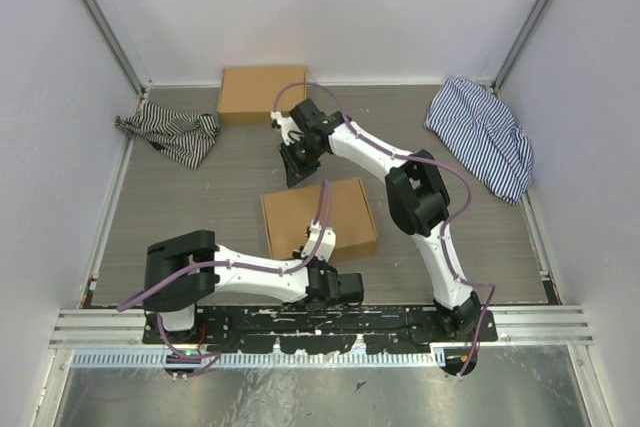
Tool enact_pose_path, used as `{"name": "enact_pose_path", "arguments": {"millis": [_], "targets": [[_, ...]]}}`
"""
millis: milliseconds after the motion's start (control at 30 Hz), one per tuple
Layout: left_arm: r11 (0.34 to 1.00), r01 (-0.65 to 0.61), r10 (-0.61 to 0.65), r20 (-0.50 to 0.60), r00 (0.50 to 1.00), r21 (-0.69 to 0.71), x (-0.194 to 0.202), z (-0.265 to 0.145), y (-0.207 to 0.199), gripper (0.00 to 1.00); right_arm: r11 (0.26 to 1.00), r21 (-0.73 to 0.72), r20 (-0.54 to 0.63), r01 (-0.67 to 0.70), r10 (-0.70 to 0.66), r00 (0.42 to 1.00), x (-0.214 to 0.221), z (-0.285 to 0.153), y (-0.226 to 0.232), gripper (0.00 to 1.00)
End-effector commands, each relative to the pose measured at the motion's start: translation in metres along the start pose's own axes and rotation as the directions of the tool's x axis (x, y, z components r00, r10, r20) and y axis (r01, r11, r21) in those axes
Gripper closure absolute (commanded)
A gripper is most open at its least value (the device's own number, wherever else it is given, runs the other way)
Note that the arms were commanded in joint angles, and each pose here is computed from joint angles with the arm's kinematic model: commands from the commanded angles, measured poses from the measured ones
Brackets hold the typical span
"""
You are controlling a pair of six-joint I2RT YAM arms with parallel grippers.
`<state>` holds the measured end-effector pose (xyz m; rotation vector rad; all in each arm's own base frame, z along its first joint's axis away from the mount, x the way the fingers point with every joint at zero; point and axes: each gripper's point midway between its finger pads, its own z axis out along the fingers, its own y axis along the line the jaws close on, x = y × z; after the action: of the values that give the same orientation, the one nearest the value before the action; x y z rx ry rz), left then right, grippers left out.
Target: Fold the paper box
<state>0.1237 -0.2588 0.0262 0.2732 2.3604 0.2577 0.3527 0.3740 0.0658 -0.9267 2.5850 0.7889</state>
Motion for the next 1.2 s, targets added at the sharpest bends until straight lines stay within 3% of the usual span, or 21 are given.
{"name": "enact_pose_path", "arguments": {"millis": [0,167,300,367,600,733,767,833,1000,1167], "targets": [[1.0,0.01,-0.009,0.052,0.999,-0.006,-0.016,0.006,-0.009,0.87,1.0,0.018,0.043,-0.013,0.012,0.999,-0.023,-0.017,0.0,0.81],[0.999,0.027,-0.026,0.045,0.999,-0.03,-0.014,0.007,0.012,0.84,0.992,0.101,0.127,-0.08,0.067,0.99,-0.038,-0.041,-0.028,0.8],[0.999,0.048,-0.046,0.078,0.996,-0.022,-0.031,-0.013,0.033,0.73,0.981,0.158,0.268,-0.113,0.067,0.961,-0.055,-0.083,-0.039,0.77],[0.998,0.066,-0.065,0.113,0.991,-0.006,-0.047,-0.028,0.047,0.6,0.972,0.187,0.365,-0.139,0.063,0.929,-0.066,-0.116,-0.041,0.75],[0.994,0.099,-0.106,0.218,0.97,0.042,-0.095,-0.074,0.096,0.55,0.922,0.303,0.59,-0.242,0.018,0.807,-0.066,-0.228,-0.043,0.67],[0.983,0.162,-0.178,0.229,0.957,0.087,-0.099,-0.082,0.123,0.39,0.831,0.418,0.654,-0.367,0.005,0.757,-0.026,-0.27,-0.057,0.54],[0.981,0.171,-0.189,0.233,0.954,0.096,-0.099,-0.081,0.129,0.31,0.809,0.432,0.681,-0.399,-0.002,0.733,-0.015,-0.285,-0.057,0.5],[0.974,0.188,-0.214,0.246,0.946,0.125,-0.102,-0.08,0.135,0.02,0.75,0.478,0.691,-0.457,0.0,0.723,0.015,-0.291,-0.069,0.42],[0.941,0.234,-0.281,0.177,0.943,0.245,-0.129,-0.064,0.145,0.02,0.682,0.502,0.7,-0.531,0.039,0.713,0.079,-0.286,-0.08,0.11],[0.926,0.293,-0.322,0.091,0.943,0.239,-0.162,-0.034,0.173,0.02,0.686,0.488,0.696,-0.54,0.067,0.714,0.103,-0.282,-0.077,0.06]]}}
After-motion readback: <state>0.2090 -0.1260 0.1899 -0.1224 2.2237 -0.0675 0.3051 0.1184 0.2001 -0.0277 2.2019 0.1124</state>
